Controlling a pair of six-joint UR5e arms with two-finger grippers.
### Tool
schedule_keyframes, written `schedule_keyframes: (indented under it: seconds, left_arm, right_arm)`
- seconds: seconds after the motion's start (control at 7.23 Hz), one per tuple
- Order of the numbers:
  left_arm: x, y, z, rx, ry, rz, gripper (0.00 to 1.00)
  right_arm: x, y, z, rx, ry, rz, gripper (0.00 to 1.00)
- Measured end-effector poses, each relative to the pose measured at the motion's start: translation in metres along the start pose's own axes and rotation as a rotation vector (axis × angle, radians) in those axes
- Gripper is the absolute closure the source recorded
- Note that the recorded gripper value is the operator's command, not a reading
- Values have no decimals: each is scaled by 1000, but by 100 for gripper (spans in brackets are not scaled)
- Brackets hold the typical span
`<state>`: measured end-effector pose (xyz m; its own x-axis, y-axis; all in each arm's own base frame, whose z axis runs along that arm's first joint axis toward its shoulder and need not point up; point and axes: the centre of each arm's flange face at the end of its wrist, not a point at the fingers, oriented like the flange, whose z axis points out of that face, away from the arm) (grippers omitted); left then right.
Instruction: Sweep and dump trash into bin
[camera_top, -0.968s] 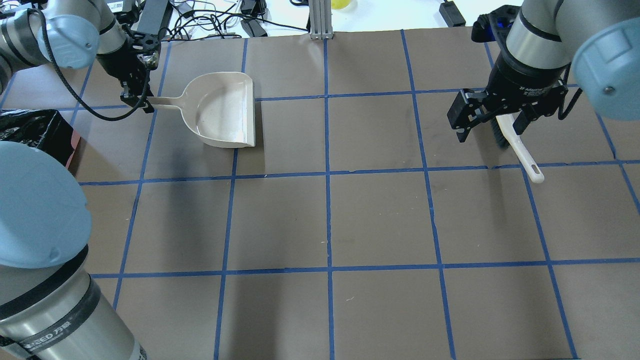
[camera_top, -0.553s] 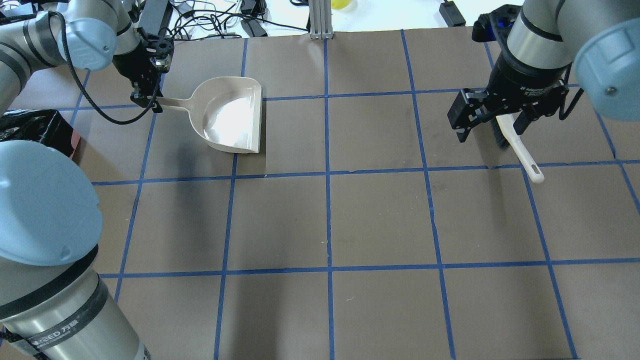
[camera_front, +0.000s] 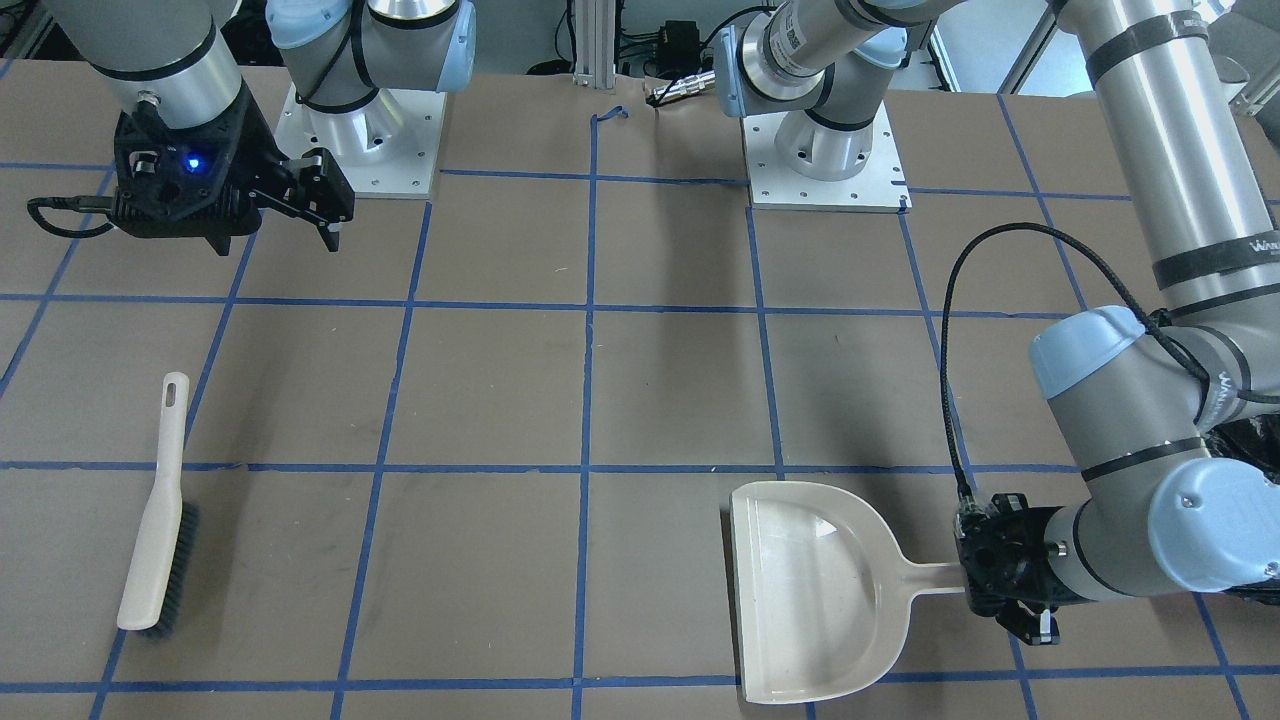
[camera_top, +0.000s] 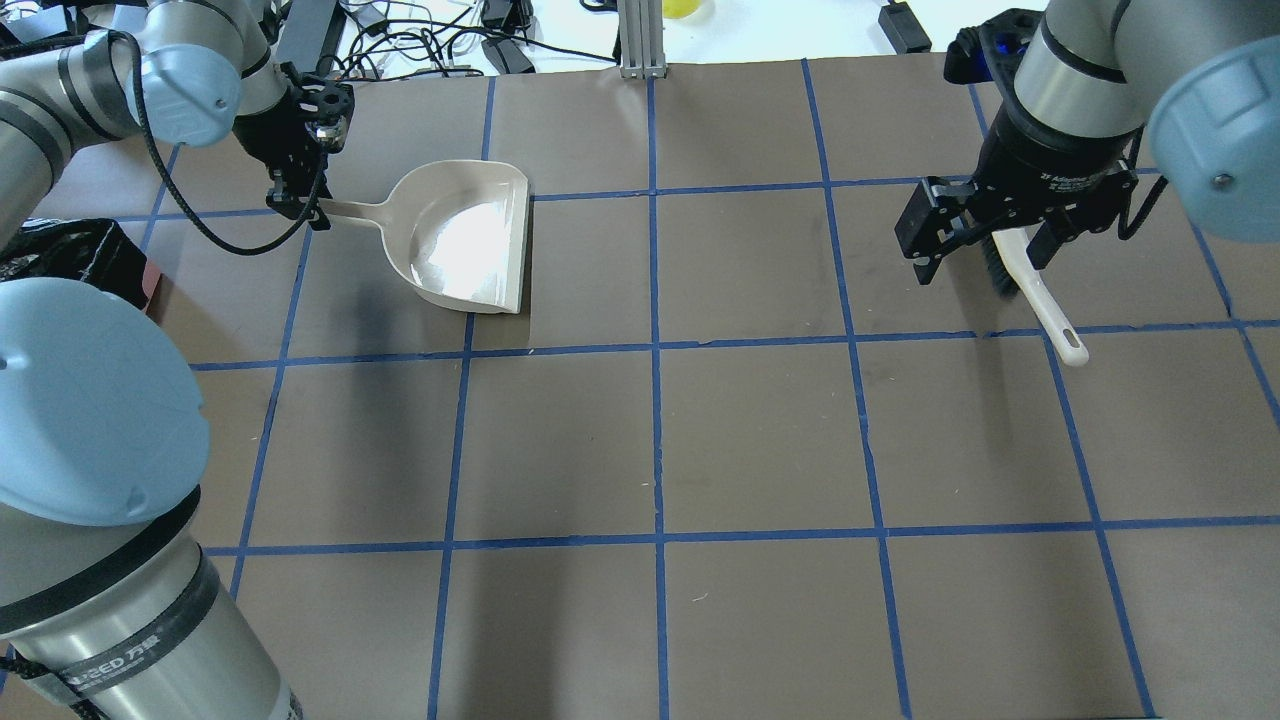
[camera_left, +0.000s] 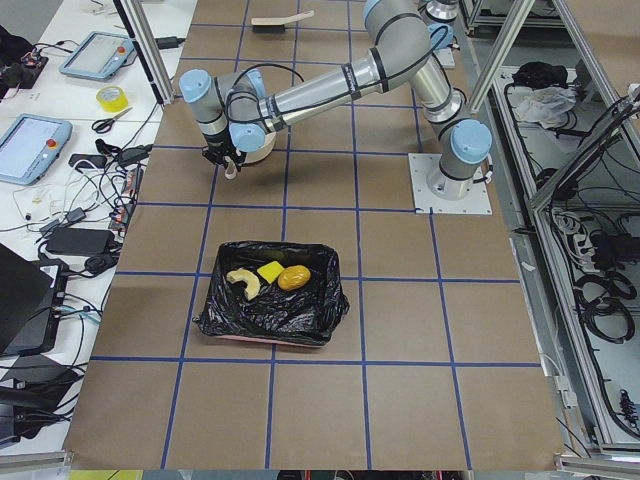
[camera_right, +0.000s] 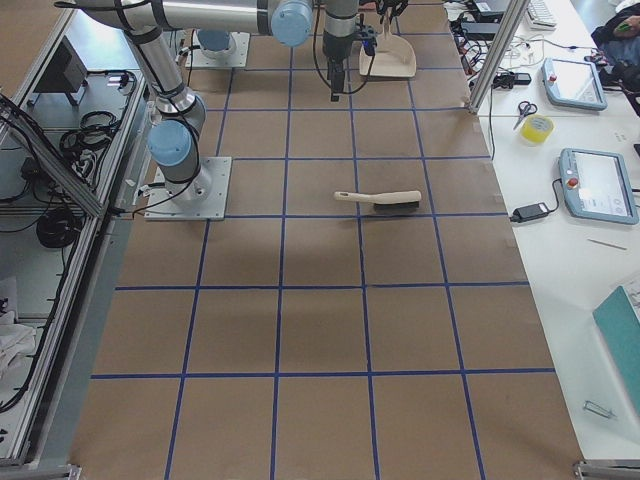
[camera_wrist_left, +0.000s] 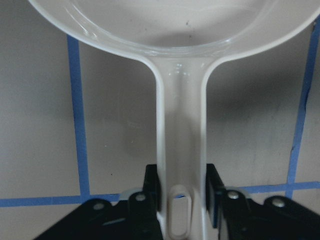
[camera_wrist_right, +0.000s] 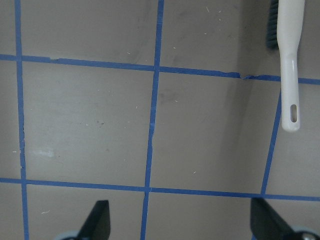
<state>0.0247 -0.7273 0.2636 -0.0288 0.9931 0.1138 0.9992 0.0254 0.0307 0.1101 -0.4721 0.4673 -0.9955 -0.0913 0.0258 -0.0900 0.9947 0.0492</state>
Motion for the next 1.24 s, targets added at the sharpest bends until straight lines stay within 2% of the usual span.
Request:
schedule_keyframes:
  seconds: [0.14, 0.28, 0.69, 0.83, 1.24]
  left_arm:
    - [0, -1, 1, 2, 2, 0, 53]
    - [0, -2, 2, 5, 3, 0, 47]
    - [4, -6, -9, 0, 0, -26, 46]
    - [8, -15, -24, -1, 0, -75, 46]
    - [38, -73, -112, -15, 3, -350, 39]
  right_arm:
    - [0, 0, 0, 0, 0, 0, 0]
    - [0, 0, 0, 0, 0, 0, 0]
    - [0, 0, 0, 0, 0, 0, 0]
    - [0, 0, 0, 0, 0, 0, 0]
    - [0, 0, 0, 0, 0, 0, 0]
